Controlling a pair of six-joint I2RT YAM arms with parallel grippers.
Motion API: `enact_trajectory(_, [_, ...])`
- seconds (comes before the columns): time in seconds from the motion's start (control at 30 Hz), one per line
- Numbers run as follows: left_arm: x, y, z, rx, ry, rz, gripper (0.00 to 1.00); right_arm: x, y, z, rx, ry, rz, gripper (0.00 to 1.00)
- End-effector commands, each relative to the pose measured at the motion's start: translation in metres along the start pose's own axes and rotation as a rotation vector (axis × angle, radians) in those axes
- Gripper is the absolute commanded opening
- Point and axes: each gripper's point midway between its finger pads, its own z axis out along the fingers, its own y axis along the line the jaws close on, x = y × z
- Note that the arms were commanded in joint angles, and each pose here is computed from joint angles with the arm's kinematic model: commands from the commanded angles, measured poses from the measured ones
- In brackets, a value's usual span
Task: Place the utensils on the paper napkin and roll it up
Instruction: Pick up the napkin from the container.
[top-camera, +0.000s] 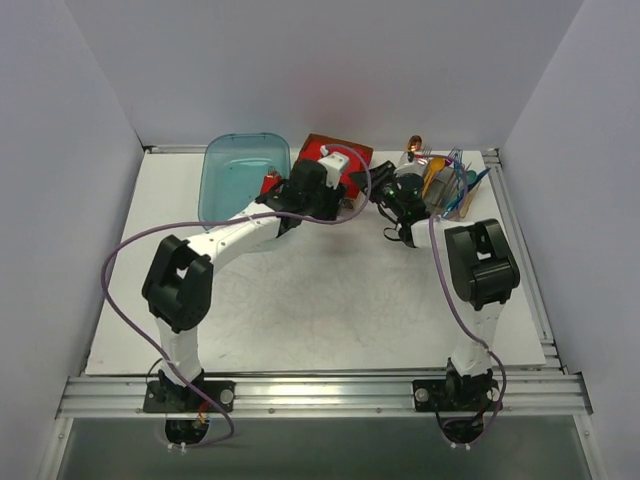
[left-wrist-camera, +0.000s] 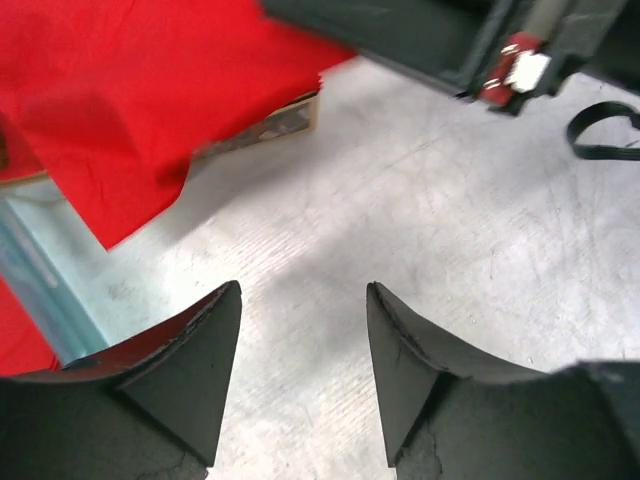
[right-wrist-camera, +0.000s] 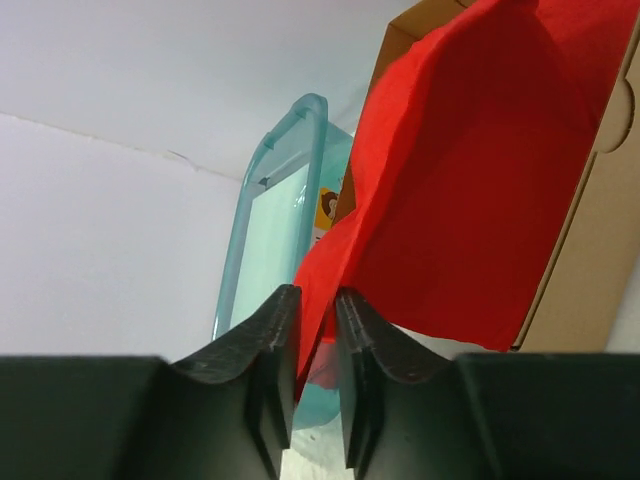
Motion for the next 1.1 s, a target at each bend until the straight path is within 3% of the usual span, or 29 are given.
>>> enact_trajectory(0.0, [-0.058, 0.013, -0.043, 0.035, -0.191, -0.106, 0.63, -0.027, 0.026, 0.0, -0.08, -0.076, -0.04, 0.2])
enact_trajectory(0.27, [-0.047, 0.038, -0.047, -0.033, -0.189, -0.19, 0.72, -0.041, 0.021, 0.0, -0.061, -0.096, -0.048, 0.01])
enact_trajectory(0.63, [-0.014, 0.067, -0.024, -0.248, -0.181, -0.394, 0.84, -0.043, 0.018, 0.003, -0.074, -0.1, -0.04, 0.0])
enact_trajectory(0.8, [-0.004, 0.08, -0.002, -0.347, -0.189, -0.5, 0.83, -0.042, 0.014, 0.003, -0.071, -0.1, -0.042, 0.0])
enact_trajectory(1.07, [-0.023, 0.075, 0.012, -0.377, -0.32, -0.702, 0.78, -0.044, 0.01, 0.003, -0.07, -0.104, -0.04, 0.0])
